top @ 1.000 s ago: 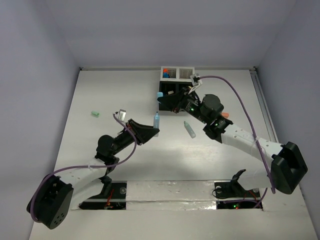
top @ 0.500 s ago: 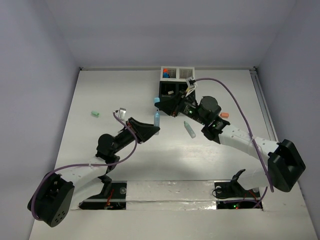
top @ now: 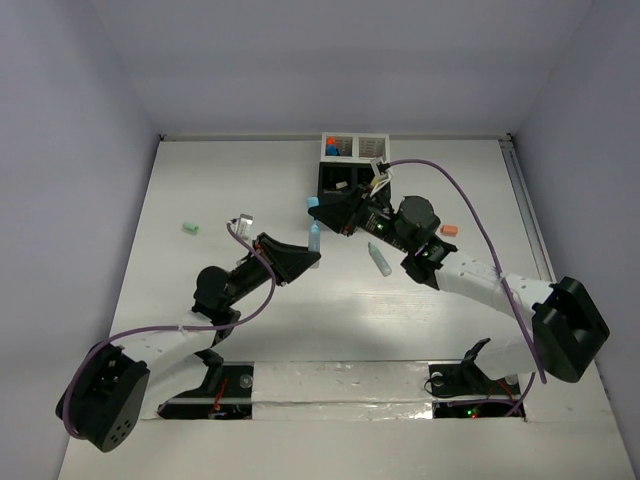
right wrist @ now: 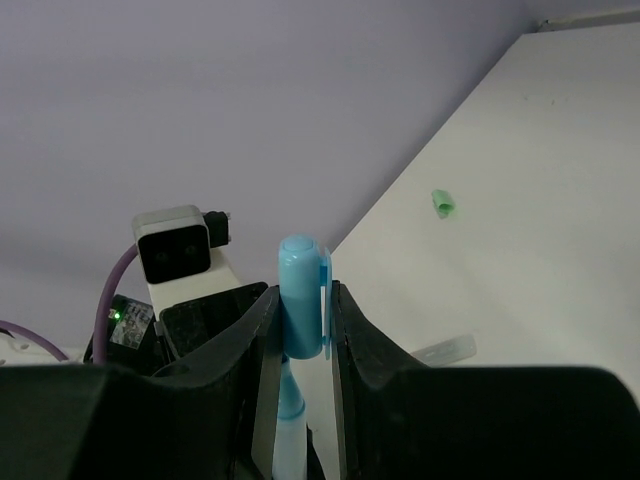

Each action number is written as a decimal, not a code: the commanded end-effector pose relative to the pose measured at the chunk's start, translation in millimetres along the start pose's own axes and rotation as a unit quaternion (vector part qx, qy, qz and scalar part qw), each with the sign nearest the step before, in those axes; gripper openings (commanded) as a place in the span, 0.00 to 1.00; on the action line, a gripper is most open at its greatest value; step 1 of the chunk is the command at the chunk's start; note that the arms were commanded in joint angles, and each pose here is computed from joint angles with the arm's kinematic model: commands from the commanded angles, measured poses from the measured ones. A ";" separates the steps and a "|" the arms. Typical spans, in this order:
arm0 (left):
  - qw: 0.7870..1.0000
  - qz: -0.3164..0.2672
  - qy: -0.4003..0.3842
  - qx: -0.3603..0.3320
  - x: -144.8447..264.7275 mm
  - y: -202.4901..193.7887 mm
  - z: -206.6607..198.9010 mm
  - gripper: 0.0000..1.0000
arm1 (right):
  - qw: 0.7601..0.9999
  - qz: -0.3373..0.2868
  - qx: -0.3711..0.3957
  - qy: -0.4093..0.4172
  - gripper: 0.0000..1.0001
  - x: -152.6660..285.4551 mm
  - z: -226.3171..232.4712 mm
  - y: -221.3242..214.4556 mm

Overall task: Sort the stationery into containers
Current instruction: Close the pen cap on the pen.

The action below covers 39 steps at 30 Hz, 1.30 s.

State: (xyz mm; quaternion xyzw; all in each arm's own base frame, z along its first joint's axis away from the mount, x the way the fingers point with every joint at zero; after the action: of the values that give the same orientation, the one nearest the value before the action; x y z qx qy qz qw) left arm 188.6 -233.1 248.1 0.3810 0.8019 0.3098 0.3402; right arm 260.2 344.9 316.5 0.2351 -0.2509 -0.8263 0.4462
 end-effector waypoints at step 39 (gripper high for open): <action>0.995 -0.055 -0.064 -0.045 -5.5 30.5 -29.0 0.00 | 0.998 -0.029 0.014 0.051 0.00 7.6 26.6 7.4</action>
State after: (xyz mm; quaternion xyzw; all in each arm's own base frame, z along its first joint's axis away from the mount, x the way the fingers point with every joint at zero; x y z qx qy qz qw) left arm 189.7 -235.3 244.2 0.3880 0.8011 0.3074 0.3364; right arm 254.7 341.4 317.5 0.2475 -0.2468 -0.8278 0.4388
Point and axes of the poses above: each gripper's point midway between its finger pads, its own x axis back along the fingers, its own z axis along the line the jaws close on, y = z × x, the point moved 2 cm from there along x, back along the fingers, and after that the axes turned 8 degrees about -x, right-handed, at the moved point
